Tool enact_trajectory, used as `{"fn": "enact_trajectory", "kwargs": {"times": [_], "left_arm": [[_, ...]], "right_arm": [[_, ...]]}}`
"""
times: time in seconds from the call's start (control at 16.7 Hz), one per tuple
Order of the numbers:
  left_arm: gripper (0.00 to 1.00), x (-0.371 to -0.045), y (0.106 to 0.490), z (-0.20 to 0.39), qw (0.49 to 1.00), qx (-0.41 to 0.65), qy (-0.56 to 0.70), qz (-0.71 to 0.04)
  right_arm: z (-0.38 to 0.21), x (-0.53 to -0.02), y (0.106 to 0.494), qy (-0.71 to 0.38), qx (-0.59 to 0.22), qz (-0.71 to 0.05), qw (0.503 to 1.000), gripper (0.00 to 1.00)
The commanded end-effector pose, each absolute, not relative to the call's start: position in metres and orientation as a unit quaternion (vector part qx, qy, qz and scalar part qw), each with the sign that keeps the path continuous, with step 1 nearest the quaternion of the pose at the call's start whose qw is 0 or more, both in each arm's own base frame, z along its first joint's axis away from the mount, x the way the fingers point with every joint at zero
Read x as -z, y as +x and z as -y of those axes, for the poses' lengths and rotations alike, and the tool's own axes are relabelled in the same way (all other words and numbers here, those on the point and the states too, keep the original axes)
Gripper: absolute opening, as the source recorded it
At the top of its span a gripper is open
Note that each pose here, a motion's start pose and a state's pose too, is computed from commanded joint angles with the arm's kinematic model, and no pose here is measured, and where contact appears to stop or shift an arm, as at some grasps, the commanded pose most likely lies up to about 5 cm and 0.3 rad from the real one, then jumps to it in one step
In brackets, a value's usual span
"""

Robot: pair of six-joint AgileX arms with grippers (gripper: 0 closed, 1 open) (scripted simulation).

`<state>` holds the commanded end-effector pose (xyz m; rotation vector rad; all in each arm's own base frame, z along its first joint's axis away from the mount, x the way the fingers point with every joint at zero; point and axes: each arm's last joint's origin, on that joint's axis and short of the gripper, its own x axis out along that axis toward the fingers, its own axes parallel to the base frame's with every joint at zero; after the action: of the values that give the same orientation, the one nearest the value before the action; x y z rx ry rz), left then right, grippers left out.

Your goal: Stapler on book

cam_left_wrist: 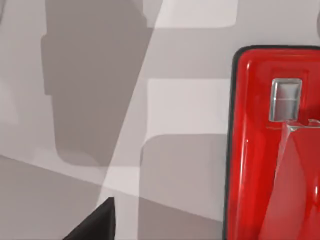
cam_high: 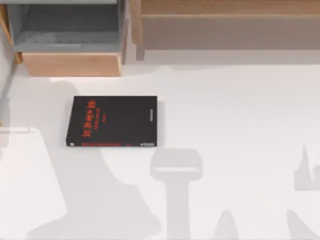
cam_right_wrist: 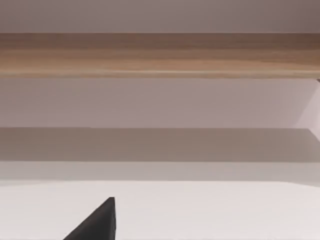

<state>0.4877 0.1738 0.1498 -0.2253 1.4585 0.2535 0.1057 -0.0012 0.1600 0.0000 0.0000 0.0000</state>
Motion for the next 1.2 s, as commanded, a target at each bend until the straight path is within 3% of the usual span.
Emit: {"fn": "enact_trajectory", "kwargs": {"times": [0.36, 1.14, 1.2], "left_arm": [[1.0, -0.1354, 0.4918, -0.169, 0.733, -0.115, -0.102, -0.663], [0.02, -0.1354, 0.4918, -0.169, 0.733, -0.115, -0.102, -0.663], [0.0, -0.1354, 0.4918, -0.169, 0.733, -0.115, -0.102, -0.663]], "right_arm": [[0.0012, -0.16, 0.1057, 0.0, 0.0, 0.0, 1.0, 1.0], [0.0012, -0.16, 0.1057, 0.0, 0.0, 0.0, 1.0, 1.0], [0.0012, -0.16, 0.1057, 0.0, 0.0, 0.0, 1.0, 1.0]]}}
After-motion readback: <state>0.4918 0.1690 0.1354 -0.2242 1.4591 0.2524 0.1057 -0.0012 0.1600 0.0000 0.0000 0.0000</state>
